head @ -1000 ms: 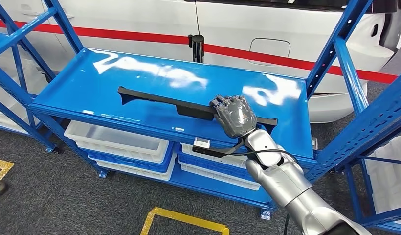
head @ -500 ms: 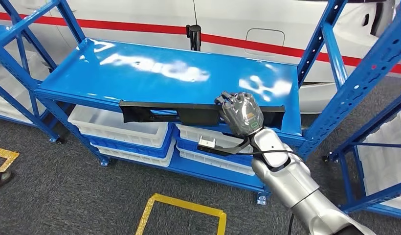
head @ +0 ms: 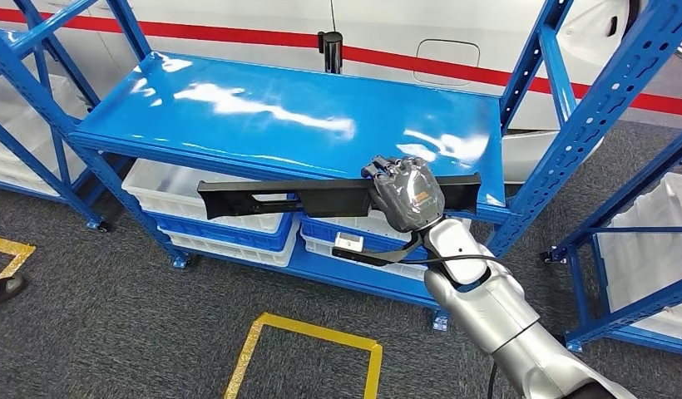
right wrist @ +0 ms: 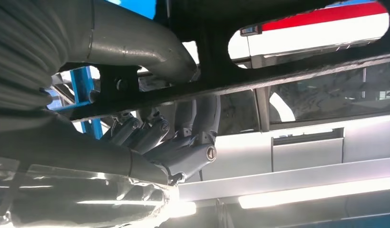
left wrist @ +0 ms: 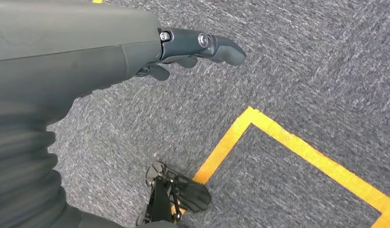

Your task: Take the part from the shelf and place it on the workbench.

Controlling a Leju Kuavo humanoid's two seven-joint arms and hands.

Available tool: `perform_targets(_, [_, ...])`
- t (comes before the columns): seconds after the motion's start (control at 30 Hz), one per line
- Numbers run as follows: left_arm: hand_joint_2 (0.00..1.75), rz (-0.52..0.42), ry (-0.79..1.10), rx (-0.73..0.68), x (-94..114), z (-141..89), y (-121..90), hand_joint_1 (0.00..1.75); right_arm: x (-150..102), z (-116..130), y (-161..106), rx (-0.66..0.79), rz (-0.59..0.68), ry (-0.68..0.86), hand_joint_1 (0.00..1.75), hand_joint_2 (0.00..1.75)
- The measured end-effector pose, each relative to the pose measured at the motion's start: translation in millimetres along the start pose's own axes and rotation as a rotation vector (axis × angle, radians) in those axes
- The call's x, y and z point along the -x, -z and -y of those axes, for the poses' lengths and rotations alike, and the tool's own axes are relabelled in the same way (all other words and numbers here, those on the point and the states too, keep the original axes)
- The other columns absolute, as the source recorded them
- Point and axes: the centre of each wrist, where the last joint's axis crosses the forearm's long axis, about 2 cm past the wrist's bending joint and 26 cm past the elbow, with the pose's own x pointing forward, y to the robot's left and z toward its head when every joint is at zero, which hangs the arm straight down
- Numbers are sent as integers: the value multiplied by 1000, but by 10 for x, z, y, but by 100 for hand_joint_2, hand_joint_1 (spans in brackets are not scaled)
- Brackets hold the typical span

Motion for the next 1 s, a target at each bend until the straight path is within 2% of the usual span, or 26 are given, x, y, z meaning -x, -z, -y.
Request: perform_targets(1.0, [175, -13, -1, 5, 10, 28, -20, 0, -44, -15, -3, -23, -12, 17, 175, 175])
